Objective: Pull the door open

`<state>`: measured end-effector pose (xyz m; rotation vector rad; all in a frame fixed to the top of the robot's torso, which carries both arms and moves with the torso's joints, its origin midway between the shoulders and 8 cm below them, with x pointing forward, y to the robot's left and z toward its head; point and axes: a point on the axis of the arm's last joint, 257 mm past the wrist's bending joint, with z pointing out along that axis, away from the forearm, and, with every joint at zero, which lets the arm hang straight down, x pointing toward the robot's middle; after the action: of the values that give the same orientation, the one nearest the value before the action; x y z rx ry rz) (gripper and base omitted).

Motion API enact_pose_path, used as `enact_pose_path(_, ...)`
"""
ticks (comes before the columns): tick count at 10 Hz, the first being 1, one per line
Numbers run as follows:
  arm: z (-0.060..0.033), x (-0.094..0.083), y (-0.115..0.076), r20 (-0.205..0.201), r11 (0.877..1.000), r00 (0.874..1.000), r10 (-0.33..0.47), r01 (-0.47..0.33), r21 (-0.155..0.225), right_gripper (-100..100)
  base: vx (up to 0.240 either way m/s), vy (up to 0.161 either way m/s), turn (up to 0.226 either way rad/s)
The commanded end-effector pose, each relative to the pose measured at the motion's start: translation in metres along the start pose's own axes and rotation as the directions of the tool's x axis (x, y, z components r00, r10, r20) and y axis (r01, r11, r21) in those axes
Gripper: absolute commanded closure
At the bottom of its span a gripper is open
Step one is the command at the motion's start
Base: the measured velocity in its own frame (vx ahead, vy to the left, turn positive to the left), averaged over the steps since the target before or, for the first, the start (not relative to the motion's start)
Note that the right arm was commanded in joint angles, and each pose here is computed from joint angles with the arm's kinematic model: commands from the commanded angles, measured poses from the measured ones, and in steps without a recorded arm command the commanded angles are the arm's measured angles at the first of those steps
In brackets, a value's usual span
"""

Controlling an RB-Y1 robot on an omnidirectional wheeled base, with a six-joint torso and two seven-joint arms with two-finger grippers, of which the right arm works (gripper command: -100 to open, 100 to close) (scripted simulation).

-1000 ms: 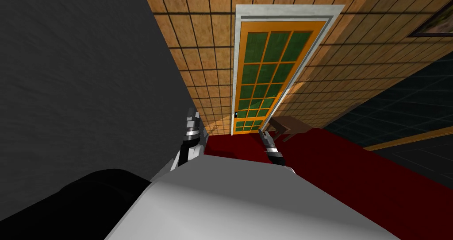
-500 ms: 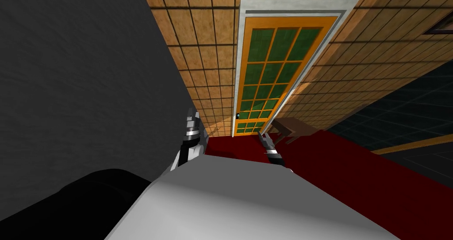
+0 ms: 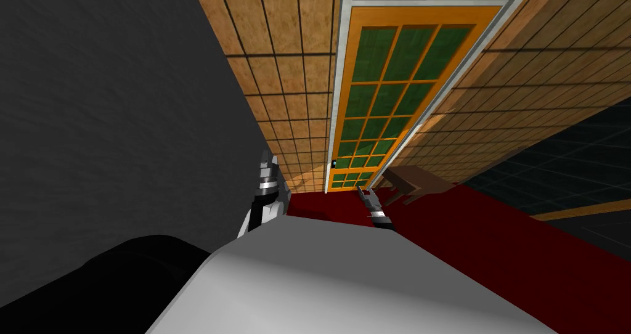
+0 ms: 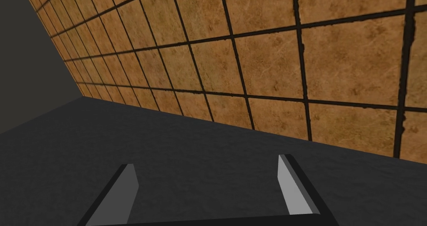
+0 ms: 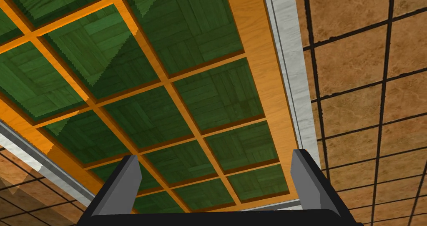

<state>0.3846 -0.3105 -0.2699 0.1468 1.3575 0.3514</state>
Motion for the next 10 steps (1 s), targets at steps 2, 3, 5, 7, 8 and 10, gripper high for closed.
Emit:
enact_pose_path(2,-0.0066,0.012,-0.004,-0.025,0.999,0.999,-0.045,0.045,-0.003,-100,0.089,0.039,0.004)
enact_pose_path(3,-0.0111,0.021,-0.006,-0.043,0.997,0.996,-0.074,0.073,-0.006,-100,0.132,0.078,-0.002)
enact_pose_path(5,-0.0158,0.031,-0.007,-0.060,0.995,0.993,-0.101,0.101,-0.010,-100,0.135,0.068,-0.005)
enact_pose_path(7,-0.0207,0.040,-0.009,-0.078,0.992,0.989,-0.128,0.127,-0.016,-100,0.121,0.035,-0.001)
enact_pose_path(8,-0.0230,0.044,-0.009,-0.086,0.990,0.986,-0.140,0.139,-0.019,-100,0.096,0.046,-0.006)
enact_pose_path(10,-0.0323,0.061,-0.010,-0.116,0.983,0.976,-0.183,0.181,-0.032,-100,0.159,0.054,-0.016)
